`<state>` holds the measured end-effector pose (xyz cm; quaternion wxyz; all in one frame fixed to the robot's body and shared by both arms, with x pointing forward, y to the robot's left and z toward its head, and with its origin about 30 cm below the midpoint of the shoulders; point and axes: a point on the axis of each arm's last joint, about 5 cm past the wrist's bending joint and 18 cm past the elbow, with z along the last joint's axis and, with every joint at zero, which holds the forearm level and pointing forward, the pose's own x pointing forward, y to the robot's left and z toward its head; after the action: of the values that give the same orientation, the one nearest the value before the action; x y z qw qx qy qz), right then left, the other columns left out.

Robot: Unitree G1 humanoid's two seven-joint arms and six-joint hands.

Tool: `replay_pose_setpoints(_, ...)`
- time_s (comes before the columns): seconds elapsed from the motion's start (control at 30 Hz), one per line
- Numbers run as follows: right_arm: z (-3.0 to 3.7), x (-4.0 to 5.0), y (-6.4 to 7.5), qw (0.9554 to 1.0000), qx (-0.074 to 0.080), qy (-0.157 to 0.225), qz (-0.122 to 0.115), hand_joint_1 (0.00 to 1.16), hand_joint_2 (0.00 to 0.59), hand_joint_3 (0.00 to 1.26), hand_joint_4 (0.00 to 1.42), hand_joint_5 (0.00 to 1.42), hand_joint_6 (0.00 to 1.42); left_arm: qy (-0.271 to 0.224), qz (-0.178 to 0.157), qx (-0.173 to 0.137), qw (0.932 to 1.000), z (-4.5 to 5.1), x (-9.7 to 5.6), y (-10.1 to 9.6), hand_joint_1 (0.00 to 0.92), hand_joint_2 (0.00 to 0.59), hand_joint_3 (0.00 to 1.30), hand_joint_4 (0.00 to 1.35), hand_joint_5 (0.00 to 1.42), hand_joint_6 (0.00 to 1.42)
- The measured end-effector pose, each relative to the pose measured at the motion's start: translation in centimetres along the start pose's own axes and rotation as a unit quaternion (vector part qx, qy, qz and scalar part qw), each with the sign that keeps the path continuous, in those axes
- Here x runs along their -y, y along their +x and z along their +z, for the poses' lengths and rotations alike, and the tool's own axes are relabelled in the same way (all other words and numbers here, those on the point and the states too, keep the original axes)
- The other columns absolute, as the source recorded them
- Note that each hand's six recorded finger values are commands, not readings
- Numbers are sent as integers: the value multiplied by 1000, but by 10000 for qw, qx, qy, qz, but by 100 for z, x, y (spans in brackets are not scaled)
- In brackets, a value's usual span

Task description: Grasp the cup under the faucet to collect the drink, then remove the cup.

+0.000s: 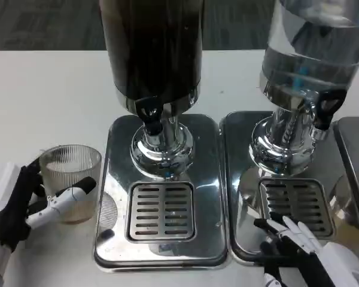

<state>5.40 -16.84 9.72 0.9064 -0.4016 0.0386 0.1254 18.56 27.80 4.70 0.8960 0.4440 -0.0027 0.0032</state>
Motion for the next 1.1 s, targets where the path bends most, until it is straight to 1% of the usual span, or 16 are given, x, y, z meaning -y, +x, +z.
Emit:
replay_pose_setpoints(0.13, 0, 5, 0, 10000, 2, 0, 14, 476, 586, 168, 54, 15, 215, -42, 21, 22, 10000, 0, 15, -8, 123, 137, 304, 323, 650, 707)
replay_pose_setpoints(0.23, 4, 11, -2, 10000, 8, -6, 12, 481, 586, 168, 54, 15, 215, -81, 73, 35, 9999, -1, 34, -23, 138, 139, 319, 350, 681, 763)
replay_pose_setpoints(0.43, -1, 29, -16, 10000, -8, -29, 69, 489, 586, 169, 54, 15, 216, -151, 152, 64, 9997, -9, 70, -72, 147, 150, 347, 379, 711, 794)
replay_pose_setpoints(0.6, 11, 62, -22, 10000, 45, -28, 64, 495, 586, 169, 61, 15, 216, -195, 244, 29, 9995, -22, 95, -117, 148, 152, 358, 402, 736, 821)
replay_pose_setpoints(0.77, 14, 72, -22, 9999, 67, -32, 94, 500, 586, 169, 63, 15, 216, -262, 330, 15, 9991, -33, 107, -154, 148, 153, 378, 422, 760, 859)
replay_pose_setpoints(0.9, 9, 78, -25, 9999, 67, -40, 116, 504, 586, 169, 64, 15, 216, -343, 428, -6, 9985, -41, 135, -204, 155, 151, 387, 441, 775, 874)
replay_pose_setpoints(1.1, 1, 89, -27, 9999, 53, -29, 111, 509, 586, 169, 64, 15, 216, -391, 477, 1, 9981, -35, 152, -233, 168, 156, 427, 473, 787, 905)
